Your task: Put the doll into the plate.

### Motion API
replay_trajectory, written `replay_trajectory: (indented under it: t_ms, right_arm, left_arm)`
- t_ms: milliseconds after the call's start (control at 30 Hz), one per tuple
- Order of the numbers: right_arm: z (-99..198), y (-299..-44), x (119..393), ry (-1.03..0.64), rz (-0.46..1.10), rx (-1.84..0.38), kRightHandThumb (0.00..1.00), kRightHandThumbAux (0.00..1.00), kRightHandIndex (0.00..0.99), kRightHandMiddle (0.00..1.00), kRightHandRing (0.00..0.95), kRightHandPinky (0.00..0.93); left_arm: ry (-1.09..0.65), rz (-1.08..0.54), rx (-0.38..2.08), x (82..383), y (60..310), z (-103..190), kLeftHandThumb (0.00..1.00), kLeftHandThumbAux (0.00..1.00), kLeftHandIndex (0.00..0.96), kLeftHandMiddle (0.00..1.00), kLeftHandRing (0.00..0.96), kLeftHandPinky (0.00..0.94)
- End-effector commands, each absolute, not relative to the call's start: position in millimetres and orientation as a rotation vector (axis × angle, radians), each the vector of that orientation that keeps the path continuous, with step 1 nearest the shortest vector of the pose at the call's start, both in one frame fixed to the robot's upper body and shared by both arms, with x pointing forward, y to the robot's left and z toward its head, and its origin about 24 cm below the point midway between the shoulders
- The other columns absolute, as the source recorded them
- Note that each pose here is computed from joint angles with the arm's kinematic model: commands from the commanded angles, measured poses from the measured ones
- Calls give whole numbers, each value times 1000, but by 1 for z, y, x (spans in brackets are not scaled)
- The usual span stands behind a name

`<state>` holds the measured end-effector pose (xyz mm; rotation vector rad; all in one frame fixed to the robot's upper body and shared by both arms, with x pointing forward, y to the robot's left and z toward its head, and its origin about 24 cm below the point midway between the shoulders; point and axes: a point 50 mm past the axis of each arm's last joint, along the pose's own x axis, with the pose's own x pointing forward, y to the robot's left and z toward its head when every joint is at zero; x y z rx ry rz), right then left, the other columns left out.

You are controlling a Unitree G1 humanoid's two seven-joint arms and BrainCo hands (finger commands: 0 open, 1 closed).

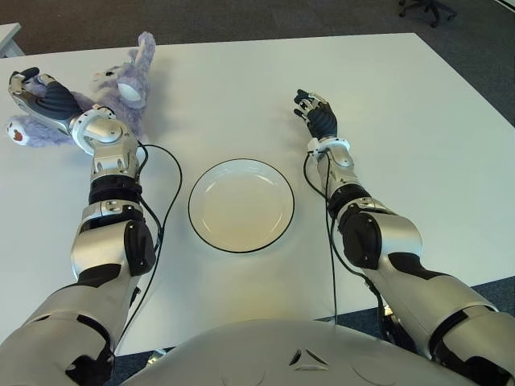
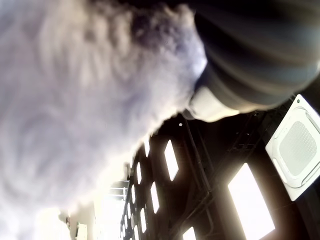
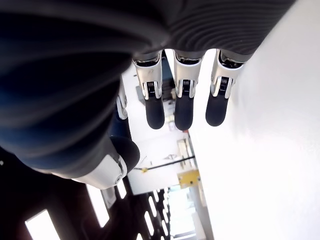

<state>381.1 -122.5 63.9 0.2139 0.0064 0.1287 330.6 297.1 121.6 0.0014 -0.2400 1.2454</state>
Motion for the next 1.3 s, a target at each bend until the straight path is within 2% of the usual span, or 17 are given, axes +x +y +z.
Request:
replay_trajectory:
  t_ms: [33,67,333,1300]
  right_arm:
    - [38,-123,370,115,111,226,705,726,400,153,135,158]
    - [39,-123,370,116,110,224,705,726,400,146,131,149]
    - [39,-122,371,110,117,211,705,728,400,141,134,161]
    - [42,-119,373,114,127,192,703,731,399,120,113,130]
  left_arm:
    - [-238,1234,6,327,299,113,991,657,462,402,459,496]
    - [-245,1231,4,327,300,112,997,654,460,417,480,523]
    - [-303,1220,-32,327,300,112,1000,653,435,427,509,550]
    - [-301,1186,-59,330,304,110,1000,654,433,425,518,545]
